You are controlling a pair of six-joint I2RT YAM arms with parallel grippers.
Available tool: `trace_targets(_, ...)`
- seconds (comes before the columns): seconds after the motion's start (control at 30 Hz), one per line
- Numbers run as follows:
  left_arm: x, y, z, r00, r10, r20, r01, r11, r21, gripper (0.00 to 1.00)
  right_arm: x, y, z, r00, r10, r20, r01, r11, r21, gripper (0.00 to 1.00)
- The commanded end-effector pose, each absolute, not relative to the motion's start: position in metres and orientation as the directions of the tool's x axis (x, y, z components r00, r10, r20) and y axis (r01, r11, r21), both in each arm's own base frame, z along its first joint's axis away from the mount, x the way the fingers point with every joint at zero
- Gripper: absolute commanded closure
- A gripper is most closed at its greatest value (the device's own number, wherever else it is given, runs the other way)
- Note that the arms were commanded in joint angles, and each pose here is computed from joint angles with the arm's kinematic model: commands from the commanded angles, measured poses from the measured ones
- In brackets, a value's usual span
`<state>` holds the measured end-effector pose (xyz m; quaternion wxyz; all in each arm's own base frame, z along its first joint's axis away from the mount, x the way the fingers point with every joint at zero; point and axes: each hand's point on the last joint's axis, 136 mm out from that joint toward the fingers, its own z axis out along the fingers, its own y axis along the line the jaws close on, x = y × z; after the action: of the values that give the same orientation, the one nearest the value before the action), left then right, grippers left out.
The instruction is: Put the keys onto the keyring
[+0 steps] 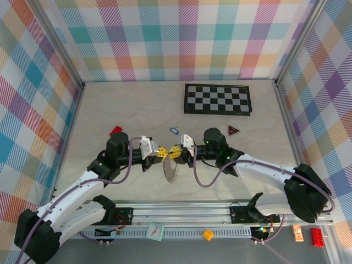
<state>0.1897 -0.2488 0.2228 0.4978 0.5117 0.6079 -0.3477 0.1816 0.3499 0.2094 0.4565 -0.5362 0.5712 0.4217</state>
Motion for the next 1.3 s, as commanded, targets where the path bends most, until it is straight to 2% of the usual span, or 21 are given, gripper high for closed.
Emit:
trace_targets(0.0,0.184,-0.258,0.251,0.111,0.221,-0.969,0.972,0.177,0.152,1.00,0.172,0.356,0.223,0.015,-0.178,-0.984,-1.000,0.004,-0.016,0.85)
trace_targets(0.37,0.188,-0.260,0.247,0.103,0.230,-0.968,0.971,0.188,0.149,1.00,0.169,0.361,0.223,0.007,-0.172,-0.985,-1.000,-0.022,-0.003,0.88)
trace_targets(0.53,0.189,-0.261,0.248,0.095,0.224,-0.970,0.970,0.197,0.141,1.00,0.171,0.362,0.221,0.007,-0.185,-0.983,-1.000,-0.014,-0.004,1.00)
trace_targets(0.63,0.192,-0.260,0.245,0.082,0.231,-0.970,0.969,0.211,0.132,1.00,0.174,0.361,0.214,-0.001,-0.200,-0.980,-1.000,0.005,0.000,1.00)
trace_targets(0.7,0.193,-0.259,0.242,0.066,0.239,-0.969,0.966,0.227,0.122,0.90,0.176,0.360,0.209,-0.008,-0.212,-0.977,-1.000,0.022,0.003,1.00)
trace_targets(0.77,0.194,-0.256,0.241,0.057,0.244,-0.968,0.962,0.246,0.118,0.71,0.178,0.357,0.203,-0.014,-0.227,-0.974,-0.999,0.036,0.006,1.00)
trace_targets(0.83,0.195,-0.254,0.240,0.053,0.247,-0.968,0.957,0.265,0.120,0.58,0.178,0.356,0.200,-0.018,-0.238,-0.971,-0.999,0.042,0.008,1.00)
trace_targets(0.93,0.195,-0.248,0.244,0.054,0.250,-0.967,0.946,0.298,0.130,0.46,0.180,0.354,0.196,-0.024,-0.254,-0.967,-0.998,0.054,0.011,1.00)
trace_targets(1.0,0.197,-0.244,0.247,0.055,0.250,-0.967,0.934,0.329,0.139,0.43,0.181,0.353,0.195,-0.027,-0.262,-0.965,-0.998,0.061,0.011,1.00)
trace_targets(1.13,0.201,-0.229,0.250,0.045,0.273,-0.961,0.895,0.416,0.161,0.43,0.182,0.351,0.195,-0.027,-0.285,-0.958,-0.998,0.070,0.007,1.00)
trace_targets(1.2,0.203,-0.221,0.251,0.027,0.281,-0.959,0.872,0.462,0.160,0.44,0.182,0.350,0.195,-0.026,-0.301,-0.953,-0.998,0.069,0.005,1.00)
trace_targets(1.27,0.203,-0.214,0.253,0.003,0.282,-0.959,0.855,0.497,0.148,0.51,0.183,0.349,0.195,-0.023,-0.320,-0.947,-0.997,0.071,0.000,1.00)
